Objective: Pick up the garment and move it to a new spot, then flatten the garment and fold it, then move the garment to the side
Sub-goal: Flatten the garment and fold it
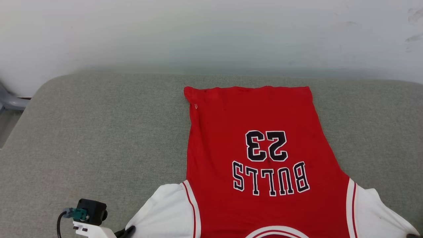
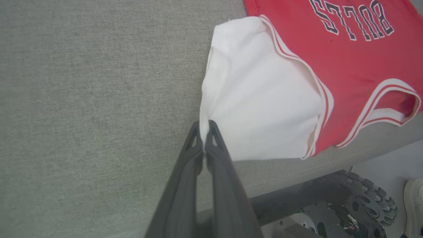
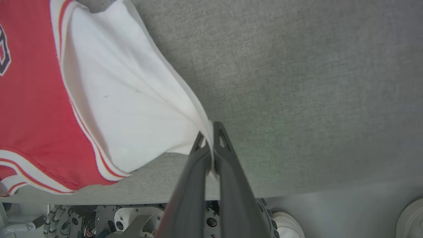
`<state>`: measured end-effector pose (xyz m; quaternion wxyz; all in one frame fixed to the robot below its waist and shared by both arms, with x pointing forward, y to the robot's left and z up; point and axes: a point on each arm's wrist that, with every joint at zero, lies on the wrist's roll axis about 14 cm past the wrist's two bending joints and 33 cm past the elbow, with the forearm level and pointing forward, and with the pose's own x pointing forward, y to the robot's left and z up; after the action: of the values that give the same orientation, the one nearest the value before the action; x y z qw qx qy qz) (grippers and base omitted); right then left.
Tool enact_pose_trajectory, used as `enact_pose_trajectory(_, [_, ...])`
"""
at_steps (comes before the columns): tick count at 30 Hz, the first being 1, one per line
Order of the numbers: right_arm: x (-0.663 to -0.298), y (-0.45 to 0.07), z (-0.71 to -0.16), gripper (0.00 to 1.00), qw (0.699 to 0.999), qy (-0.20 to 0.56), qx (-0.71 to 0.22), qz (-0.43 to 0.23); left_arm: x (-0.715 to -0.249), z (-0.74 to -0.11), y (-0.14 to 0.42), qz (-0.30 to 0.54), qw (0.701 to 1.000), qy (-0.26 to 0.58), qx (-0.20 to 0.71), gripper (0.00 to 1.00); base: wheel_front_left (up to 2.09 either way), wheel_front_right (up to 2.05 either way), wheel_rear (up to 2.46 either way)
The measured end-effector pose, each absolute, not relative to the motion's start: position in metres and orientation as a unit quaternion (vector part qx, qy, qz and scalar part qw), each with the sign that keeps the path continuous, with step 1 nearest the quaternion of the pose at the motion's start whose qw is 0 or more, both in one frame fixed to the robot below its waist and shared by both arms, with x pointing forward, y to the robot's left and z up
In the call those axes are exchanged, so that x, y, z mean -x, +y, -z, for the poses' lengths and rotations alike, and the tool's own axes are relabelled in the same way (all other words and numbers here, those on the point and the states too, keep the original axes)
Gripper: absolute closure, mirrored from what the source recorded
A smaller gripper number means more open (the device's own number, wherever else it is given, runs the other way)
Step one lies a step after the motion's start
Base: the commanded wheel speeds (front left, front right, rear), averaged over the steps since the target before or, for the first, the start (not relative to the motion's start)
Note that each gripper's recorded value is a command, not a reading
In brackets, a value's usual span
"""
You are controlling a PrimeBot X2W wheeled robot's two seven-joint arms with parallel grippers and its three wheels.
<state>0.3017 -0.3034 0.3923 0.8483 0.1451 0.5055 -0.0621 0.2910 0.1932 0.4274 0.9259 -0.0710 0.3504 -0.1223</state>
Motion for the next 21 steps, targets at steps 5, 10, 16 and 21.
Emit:
enact_pose_trajectory(5, [-0.31, -0.292, -0.397, 0.0, 0.85, 0.507, -0.135, 0.047, -0.294, -0.43, 0.186, 0.137, 0.922, 0.355, 0.069, 1.0, 0.0, 0.0, 0.0])
enact_pose_trajectory(10, [-0.34, -0.275, -0.416, 0.0, 0.864, 0.49, -0.113, 0.004, -0.308, -0.438, 0.176, 0.152, 0.923, 0.346, 0.073, 1.0, 0.0, 0.0, 0.0])
enact_pose_trajectory(16, [-0.408, -0.246, -0.455, 0.0, 0.889, 0.449, -0.076, -0.051, -0.315, -0.435, 0.168, 0.171, 0.912, 0.368, 0.06, 1.0, 0.0, 0.0, 0.0])
enact_pose_trajectory(21, [-0.466, -0.213, -0.468, 0.0, 0.888, 0.447, -0.055, -0.094, -0.324, -0.432, 0.164, 0.182, 0.906, 0.378, 0.049, 1.0, 0.0, 0.0, 0.0])
